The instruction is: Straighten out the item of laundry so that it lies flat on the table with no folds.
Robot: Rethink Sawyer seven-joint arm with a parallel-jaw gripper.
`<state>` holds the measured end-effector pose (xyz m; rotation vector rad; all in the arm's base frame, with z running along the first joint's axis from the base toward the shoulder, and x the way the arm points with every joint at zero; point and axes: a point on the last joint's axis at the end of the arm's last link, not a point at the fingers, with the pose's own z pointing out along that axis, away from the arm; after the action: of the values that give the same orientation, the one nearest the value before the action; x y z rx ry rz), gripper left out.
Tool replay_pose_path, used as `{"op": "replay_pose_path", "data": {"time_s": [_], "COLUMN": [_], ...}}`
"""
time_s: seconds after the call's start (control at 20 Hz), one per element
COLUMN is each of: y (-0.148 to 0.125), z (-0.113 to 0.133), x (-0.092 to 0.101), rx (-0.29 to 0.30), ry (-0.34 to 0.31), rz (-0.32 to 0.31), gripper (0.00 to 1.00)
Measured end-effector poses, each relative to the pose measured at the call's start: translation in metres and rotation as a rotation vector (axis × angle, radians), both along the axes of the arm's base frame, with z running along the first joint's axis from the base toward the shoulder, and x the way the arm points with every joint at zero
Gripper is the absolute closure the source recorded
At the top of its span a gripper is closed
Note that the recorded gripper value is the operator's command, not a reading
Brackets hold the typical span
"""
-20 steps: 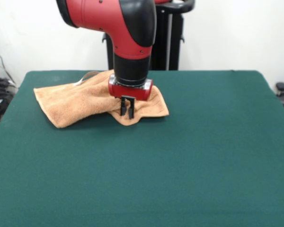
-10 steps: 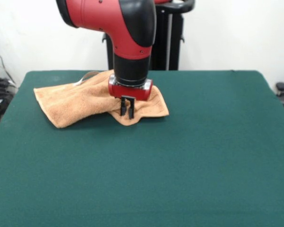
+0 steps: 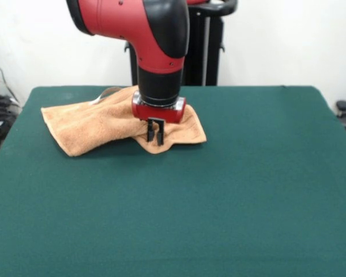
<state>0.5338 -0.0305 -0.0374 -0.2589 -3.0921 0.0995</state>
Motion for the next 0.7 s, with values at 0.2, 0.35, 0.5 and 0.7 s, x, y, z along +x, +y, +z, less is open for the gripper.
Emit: {"op": "replay_pose_path", "data": {"time_s": [0.2, 0.35, 0.5, 0.7], "y": [-0.001, -0.003, -0.003, -0.006], "z": [-0.002, -0.002, -0.003, -0.004], "x": [0.005, 0.009, 0.012, 0.021], "rx": [0.004, 0.008, 0.012, 0.023], "ry": [0.026, 0.057, 0.078, 0.137], "rz": [0.008, 0.008, 0.007, 0.003], "gripper": [1.00, 1.00, 1.00, 1.00]}}
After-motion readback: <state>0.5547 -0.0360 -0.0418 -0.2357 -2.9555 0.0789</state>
